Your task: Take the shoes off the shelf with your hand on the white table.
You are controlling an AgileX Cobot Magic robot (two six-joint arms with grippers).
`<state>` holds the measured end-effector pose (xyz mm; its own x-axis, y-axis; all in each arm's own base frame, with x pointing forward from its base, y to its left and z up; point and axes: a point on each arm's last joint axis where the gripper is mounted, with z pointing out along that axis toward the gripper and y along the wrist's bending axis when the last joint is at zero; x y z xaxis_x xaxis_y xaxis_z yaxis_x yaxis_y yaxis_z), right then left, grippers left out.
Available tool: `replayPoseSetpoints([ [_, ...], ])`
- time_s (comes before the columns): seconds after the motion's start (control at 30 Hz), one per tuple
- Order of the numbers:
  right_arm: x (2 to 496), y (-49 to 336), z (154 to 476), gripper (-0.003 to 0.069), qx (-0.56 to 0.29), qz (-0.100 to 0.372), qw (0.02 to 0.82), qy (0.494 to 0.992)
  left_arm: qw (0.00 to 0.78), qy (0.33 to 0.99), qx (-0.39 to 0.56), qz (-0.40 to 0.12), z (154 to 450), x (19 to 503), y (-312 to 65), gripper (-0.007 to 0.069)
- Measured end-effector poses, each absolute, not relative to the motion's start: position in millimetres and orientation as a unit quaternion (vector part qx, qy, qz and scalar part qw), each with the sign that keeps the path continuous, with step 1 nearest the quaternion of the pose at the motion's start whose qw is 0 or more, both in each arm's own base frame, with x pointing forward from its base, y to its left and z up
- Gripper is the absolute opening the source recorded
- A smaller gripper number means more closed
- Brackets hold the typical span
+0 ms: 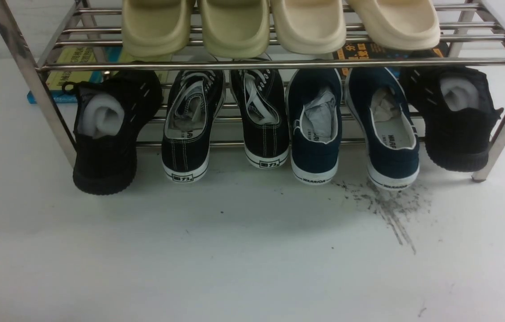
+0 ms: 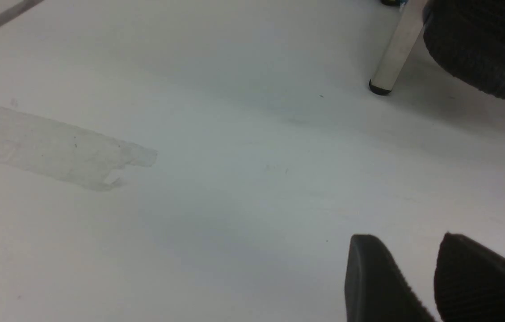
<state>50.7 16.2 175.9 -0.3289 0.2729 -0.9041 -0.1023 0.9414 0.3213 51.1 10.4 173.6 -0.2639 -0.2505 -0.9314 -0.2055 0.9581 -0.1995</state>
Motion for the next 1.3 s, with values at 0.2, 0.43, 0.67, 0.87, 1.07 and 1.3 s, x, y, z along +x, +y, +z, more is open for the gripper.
replayPoseSetpoints([
  [0.2, 49, 29, 180, 0.0239, 0.221, 0.379, 0.501, 0.746, 0.589, 0.795, -0.143, -0.019, 174, 51, 10, 0.0242],
  [0.43, 50, 30, 187, 0.0239, 0.266, 0.435, 0.491, 0.706, 0.589, 0.795, -0.143, -0.019, 174, 51, 10, 0.0242],
  [0.67, 51, 22, 218, 0.0181, 0.190, 0.359, 0.604, 0.686, 0.589, 0.795, -0.143, -0.019, 174, 51, 10, 0.0242],
  [0.87, 72, 23, 288, 0.0000, 0.082, 0.255, 0.645, 0.716, 0.589, 0.795, -0.143, -0.019, 174, 51, 10, 0.0242],
  [1.07, 123, 45, 314, 0.0001, -0.032, 0.259, 0.460, 0.848, 0.589, 0.795, -0.143, -0.019, 174, 51, 10, 0.0242],
  [1.3, 210, 51, 289, 0.0003, -0.052, 0.230, 0.214, 0.948, 0.589, 0.795, -0.143, -0.019, 174, 51, 10, 0.0242],
])
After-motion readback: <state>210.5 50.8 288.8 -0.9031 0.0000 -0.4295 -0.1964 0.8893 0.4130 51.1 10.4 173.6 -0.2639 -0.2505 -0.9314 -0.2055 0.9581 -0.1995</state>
